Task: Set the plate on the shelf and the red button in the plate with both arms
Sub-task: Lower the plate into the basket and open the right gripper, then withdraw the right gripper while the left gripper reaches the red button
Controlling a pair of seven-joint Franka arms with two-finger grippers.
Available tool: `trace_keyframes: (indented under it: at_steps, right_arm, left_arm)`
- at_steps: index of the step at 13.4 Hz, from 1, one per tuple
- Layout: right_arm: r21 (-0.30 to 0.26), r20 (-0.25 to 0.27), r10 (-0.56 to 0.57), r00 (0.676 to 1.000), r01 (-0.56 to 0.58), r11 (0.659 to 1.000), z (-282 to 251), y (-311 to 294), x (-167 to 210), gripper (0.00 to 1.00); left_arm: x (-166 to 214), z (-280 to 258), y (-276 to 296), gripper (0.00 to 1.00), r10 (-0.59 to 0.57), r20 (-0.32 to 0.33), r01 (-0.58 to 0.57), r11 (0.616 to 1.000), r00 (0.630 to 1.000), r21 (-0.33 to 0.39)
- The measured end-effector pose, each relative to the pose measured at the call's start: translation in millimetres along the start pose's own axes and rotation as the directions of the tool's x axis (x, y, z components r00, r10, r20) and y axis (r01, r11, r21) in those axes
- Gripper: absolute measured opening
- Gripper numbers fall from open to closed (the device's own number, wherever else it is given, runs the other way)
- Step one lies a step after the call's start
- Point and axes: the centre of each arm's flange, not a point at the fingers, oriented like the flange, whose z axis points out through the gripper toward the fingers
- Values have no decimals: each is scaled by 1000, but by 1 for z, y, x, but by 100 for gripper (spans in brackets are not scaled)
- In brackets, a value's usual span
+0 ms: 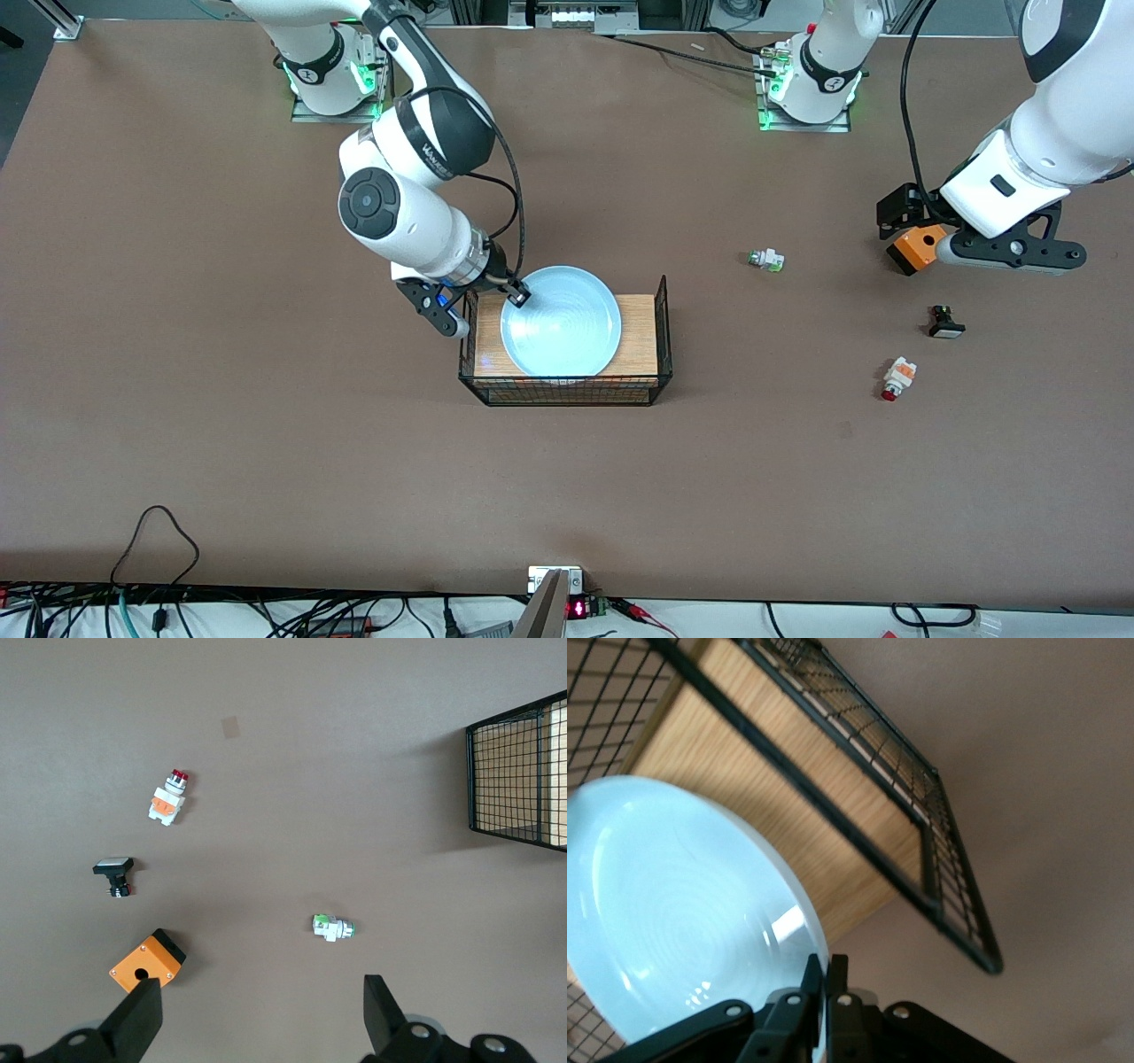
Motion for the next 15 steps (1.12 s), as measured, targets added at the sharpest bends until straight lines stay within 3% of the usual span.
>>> trace_keyframes:
  at_steps: [2, 6, 10, 12, 15]
  right_arm:
    - [7, -12, 17, 1000, -17, 1000, -3, 2, 12, 12]
    - [27, -19, 15, 1000, -14, 1000, -12, -1, 12, 52]
    - [82, -36, -3, 999, 6, 997, -48, -6, 6, 95]
    - [83, -79, -64, 995, 70, 994, -86, -1, 4, 100]
    - [-22, -161, -285, 945, 285, 958, -128, 17, 14, 100]
  left_arm:
    - [0, 0, 0, 100, 0, 0, 0, 1000, 1000, 0]
    - [3, 9, -5, 100, -8, 25, 8, 1000, 1000, -2]
    - [29, 77, -10, 100, 0, 152, -1, 1000, 988, 8]
    - [45, 125, -19, 100, 10, 226, -25, 998, 974, 65]
    - [72, 189, -29, 100, 112, 248, -140, 985, 962, 99]
